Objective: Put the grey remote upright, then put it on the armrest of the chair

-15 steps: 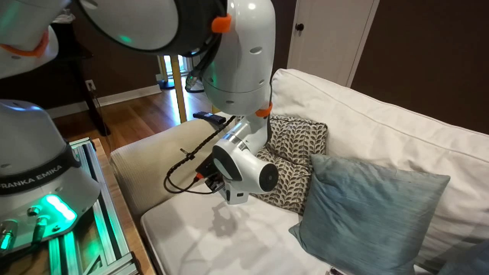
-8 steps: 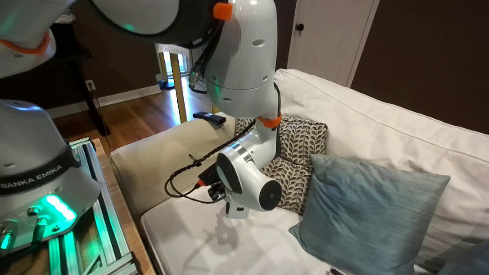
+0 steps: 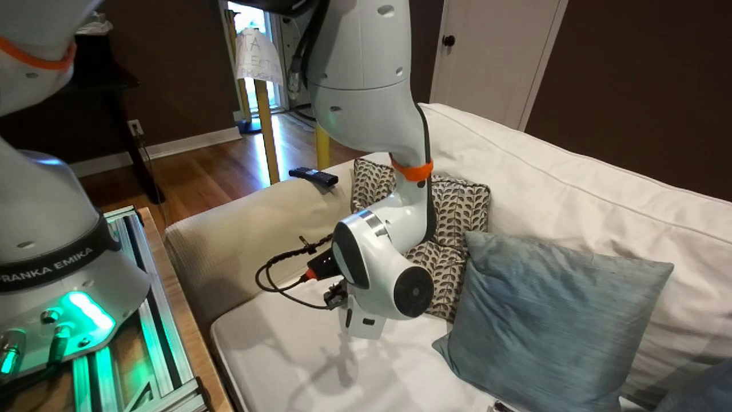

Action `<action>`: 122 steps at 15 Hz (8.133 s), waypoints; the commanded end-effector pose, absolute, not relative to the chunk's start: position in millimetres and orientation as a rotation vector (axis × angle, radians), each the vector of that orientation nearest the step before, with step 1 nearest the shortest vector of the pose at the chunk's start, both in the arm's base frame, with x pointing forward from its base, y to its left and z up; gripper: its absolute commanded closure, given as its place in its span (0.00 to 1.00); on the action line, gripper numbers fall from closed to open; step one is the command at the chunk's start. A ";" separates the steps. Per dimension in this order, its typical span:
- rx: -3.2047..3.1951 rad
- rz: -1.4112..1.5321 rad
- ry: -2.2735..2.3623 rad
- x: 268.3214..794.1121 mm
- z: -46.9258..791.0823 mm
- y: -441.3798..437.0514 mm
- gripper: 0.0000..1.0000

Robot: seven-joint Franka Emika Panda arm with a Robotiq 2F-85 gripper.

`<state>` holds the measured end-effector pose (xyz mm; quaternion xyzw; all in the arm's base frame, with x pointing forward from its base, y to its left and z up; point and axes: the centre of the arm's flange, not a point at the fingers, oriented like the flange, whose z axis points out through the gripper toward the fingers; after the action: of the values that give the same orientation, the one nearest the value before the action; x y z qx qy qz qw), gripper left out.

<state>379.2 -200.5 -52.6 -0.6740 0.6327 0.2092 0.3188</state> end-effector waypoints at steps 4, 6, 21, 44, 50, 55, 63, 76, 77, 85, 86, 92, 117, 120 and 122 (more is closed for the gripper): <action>-1.903 0.614 1.905 389.5 -57.0 -186.5 0.70; -1.943 0.633 1.946 395.1 -61.2 -177.5 0.20; -2.139 0.485 2.179 408.9 -70.7 -107.5 0.00; -2.225 0.308 2.227 422.6 -94.6 -71.1 0.00; -2.205 0.223 2.324 413.2 -107.2 -66.3 0.00; -2.201 0.177 2.355 413.2 -115.7 -70.4 0.26; -2.233 0.138 2.305 413.3 -113.7 -62.4 0.72; -2.251 0.348 1.895 380.1 5.7 23.0 0.72; -2.216 0.357 1.905 375.3 11.8 28.7 0.72; -2.126 0.279 1.934 387.6 70.2 69.5 0.72; -2.153 0.300 1.899 390.6 50.2 66.8 0.47; -2.144 0.281 1.907 392.0 60.1 68.9 0.47; -2.281 0.008 1.831 421.1 104.4 199.0 0.72; -2.314 0.083 1.815 430.8 102.5 210.7 0.72; -2.340 0.110 1.817 435.9 101.1 219.0 0.72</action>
<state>416.7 197.0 91.8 -0.7837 0.6117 0.0230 0.1056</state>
